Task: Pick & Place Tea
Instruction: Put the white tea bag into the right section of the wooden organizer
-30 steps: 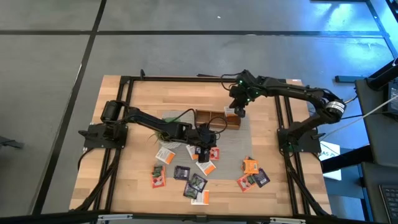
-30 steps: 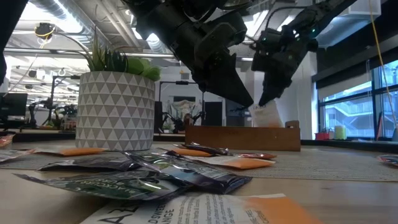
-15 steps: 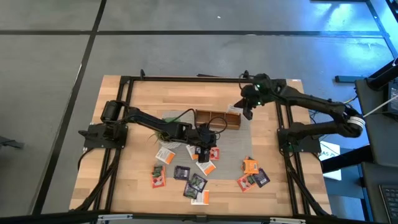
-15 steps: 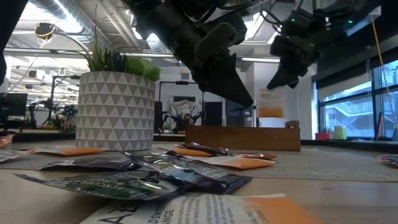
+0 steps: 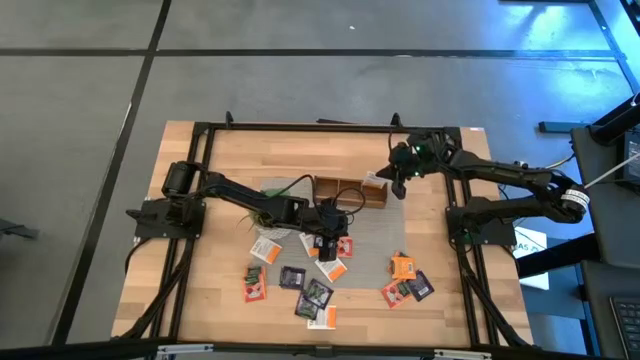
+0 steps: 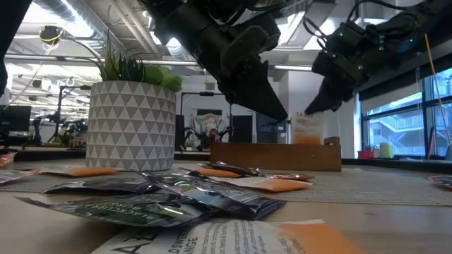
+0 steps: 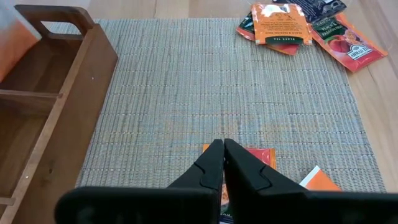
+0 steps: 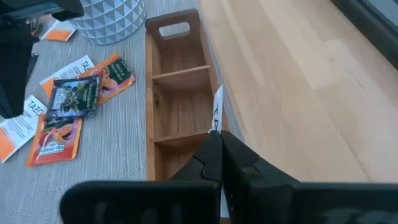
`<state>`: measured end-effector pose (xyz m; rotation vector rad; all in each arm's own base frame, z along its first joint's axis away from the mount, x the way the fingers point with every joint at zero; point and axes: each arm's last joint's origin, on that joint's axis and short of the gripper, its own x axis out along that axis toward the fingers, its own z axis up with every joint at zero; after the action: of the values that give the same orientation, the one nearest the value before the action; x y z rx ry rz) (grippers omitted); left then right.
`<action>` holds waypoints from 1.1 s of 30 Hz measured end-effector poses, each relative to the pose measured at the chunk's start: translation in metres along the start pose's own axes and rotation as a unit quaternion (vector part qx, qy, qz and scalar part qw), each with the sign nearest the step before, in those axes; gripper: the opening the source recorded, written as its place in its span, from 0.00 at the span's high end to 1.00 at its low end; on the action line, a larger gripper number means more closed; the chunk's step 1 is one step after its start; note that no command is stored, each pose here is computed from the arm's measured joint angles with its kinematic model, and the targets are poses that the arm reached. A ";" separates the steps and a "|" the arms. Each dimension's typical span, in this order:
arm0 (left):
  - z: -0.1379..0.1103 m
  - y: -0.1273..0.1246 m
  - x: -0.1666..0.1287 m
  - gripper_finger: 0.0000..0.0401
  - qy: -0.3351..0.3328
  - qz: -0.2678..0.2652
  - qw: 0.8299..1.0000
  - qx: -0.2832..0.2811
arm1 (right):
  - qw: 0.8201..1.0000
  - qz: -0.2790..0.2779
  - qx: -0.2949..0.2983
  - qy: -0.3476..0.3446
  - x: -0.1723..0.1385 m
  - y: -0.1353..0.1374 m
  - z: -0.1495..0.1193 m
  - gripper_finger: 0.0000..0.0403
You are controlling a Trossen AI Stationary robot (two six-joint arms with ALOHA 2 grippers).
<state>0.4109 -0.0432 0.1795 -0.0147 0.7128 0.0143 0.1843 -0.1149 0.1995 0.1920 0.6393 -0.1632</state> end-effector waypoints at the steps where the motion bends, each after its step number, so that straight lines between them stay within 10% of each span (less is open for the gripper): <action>1: 0.000 0.000 0.000 0.98 0.000 0.000 1.000 0.000 | 1.000 0.000 -0.003 0.001 0.000 0.000 -0.001 0.99; 33: 0.000 0.000 0.000 0.98 0.000 0.000 1.000 0.004 | 0.998 -0.046 -0.044 0.016 0.001 -0.003 -0.004 0.90</action>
<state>0.4110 -0.0432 0.1795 -0.0070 0.7125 0.0118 0.1820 -0.1165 0.1952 0.0803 0.6854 -0.2213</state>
